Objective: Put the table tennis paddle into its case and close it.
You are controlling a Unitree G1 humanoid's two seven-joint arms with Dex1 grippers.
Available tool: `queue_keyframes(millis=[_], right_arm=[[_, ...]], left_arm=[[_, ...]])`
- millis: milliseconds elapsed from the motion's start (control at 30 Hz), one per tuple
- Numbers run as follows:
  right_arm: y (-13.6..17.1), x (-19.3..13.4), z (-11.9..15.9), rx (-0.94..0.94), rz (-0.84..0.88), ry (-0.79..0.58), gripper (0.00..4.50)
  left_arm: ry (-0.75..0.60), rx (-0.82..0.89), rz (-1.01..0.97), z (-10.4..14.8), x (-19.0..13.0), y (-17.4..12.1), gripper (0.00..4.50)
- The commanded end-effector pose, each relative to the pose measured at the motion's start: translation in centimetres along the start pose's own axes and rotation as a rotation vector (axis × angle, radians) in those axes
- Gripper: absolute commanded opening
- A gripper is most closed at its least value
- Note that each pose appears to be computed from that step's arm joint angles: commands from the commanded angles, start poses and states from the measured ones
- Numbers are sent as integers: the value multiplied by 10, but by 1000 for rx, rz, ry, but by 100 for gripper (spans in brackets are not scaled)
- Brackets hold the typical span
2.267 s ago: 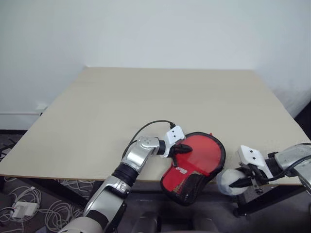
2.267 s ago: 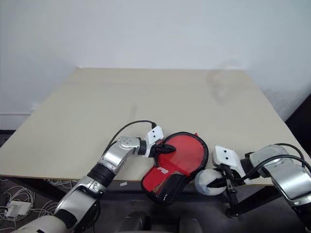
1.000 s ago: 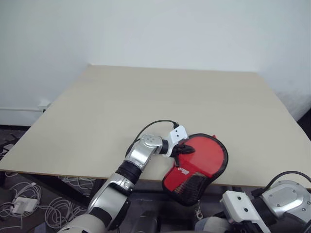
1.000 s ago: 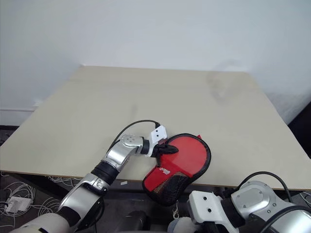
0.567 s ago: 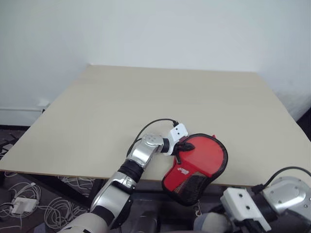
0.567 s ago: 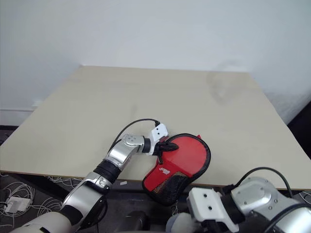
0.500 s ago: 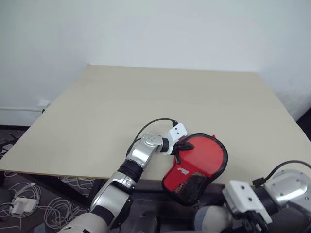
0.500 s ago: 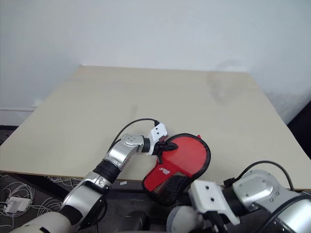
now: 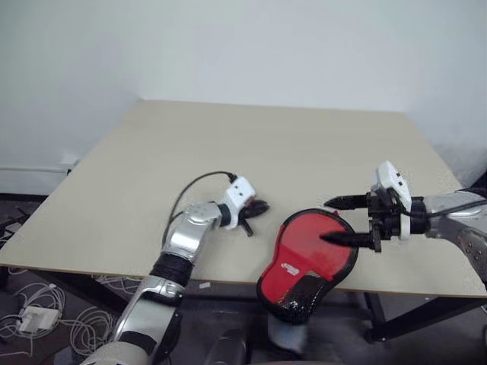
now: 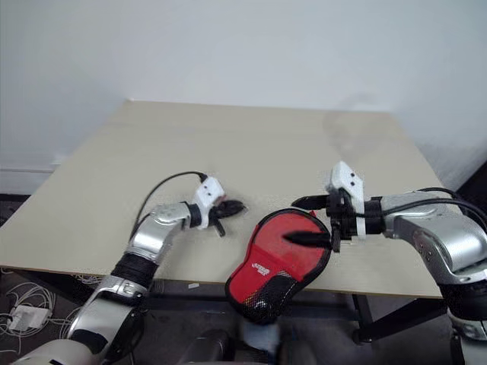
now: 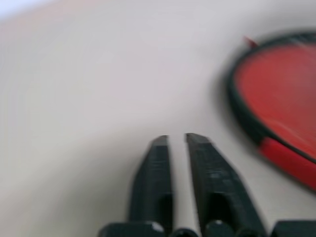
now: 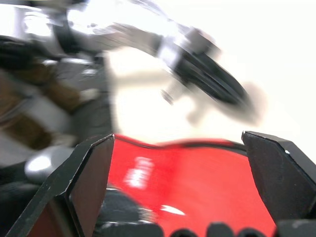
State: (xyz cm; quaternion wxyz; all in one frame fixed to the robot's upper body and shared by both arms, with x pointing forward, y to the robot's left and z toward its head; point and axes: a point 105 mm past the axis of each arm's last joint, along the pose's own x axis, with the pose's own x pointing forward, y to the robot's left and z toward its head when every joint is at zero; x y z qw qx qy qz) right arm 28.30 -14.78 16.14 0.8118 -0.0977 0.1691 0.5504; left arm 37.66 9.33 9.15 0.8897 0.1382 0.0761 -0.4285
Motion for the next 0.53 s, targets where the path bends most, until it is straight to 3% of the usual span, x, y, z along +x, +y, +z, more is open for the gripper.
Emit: queue_keyframes(millis=[33,267,433,533], right_arm=[[-14,-2,1,-28,-78,-6,450],[-33,1,-7,19,-193,-29,450],[-45,3,-8,26,-254,-35,450],[-59,7,-11,55,-319,-35,450]], left_arm=[[-82,0,102,22,-34,26,190],[-19,-63,267,4,-105,58,433],[19,-68,487,-9,-141,88,444],[31,-82,512,-14,-150,89,444]])
